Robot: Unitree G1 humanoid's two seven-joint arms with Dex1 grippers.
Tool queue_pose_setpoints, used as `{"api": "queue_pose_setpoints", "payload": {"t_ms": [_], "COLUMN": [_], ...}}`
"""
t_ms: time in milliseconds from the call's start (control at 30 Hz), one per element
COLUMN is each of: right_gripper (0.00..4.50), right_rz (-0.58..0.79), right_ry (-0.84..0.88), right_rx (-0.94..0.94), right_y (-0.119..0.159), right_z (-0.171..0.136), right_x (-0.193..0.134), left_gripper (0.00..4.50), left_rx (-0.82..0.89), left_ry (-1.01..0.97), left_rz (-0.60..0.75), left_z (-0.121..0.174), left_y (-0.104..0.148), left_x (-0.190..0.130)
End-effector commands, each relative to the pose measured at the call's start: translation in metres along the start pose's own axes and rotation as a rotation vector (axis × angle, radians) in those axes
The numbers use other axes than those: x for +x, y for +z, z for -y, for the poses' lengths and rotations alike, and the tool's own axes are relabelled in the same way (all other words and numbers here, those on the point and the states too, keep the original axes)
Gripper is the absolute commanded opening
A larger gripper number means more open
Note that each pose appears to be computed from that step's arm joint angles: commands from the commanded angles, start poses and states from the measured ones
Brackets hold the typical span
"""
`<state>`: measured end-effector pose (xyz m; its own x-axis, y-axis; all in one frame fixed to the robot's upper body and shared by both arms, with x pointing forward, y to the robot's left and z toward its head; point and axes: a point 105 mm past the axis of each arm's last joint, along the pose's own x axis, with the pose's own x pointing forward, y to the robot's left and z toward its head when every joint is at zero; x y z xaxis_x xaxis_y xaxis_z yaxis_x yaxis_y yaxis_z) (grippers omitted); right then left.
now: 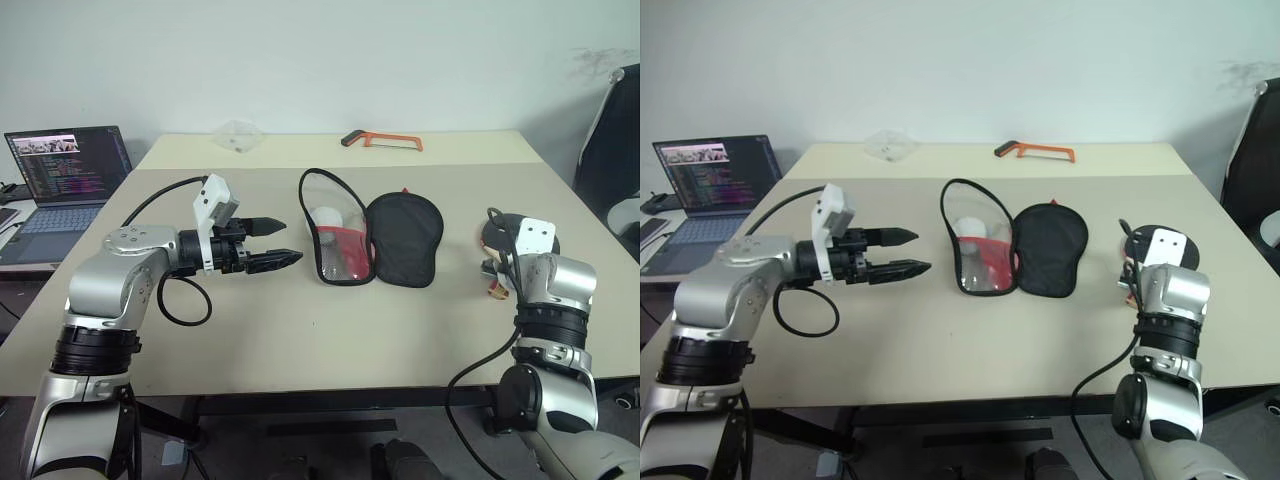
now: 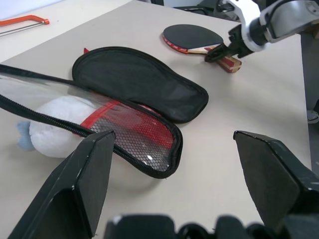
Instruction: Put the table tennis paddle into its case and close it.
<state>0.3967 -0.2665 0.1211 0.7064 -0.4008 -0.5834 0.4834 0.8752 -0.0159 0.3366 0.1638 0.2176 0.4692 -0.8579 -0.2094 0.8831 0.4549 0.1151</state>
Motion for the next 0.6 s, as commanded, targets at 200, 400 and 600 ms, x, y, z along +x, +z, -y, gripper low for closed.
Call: {"api": "queue_pose_setpoints", "payload": {"t_ms": [200,400,600], "right_gripper": [2.31,1.01,1.01], "right_rz": [-0.017,0.050,0.283], "right_ry": [-0.085,-0.052,0.220], "right_rx": [0.049,-0.006,-0.090], "right_y": [0.002,0.018,0.079], "right_z": [0.001,-0.007,-0.087], "right_x": [0.004,-0.004,-0.073], "left_gripper": [4.17,4.17,4.17], "left_rx": [0.058,0.054,0.050], "left_ry": [0.024,0.036,0.051], "left_rz": [0.022,0.023,0.018], "left_z": [0.002,0.000,-0.005], "left_y": [0.015,0.014,0.010], "left_x": [-0.008,-0.009,-0.010]}}
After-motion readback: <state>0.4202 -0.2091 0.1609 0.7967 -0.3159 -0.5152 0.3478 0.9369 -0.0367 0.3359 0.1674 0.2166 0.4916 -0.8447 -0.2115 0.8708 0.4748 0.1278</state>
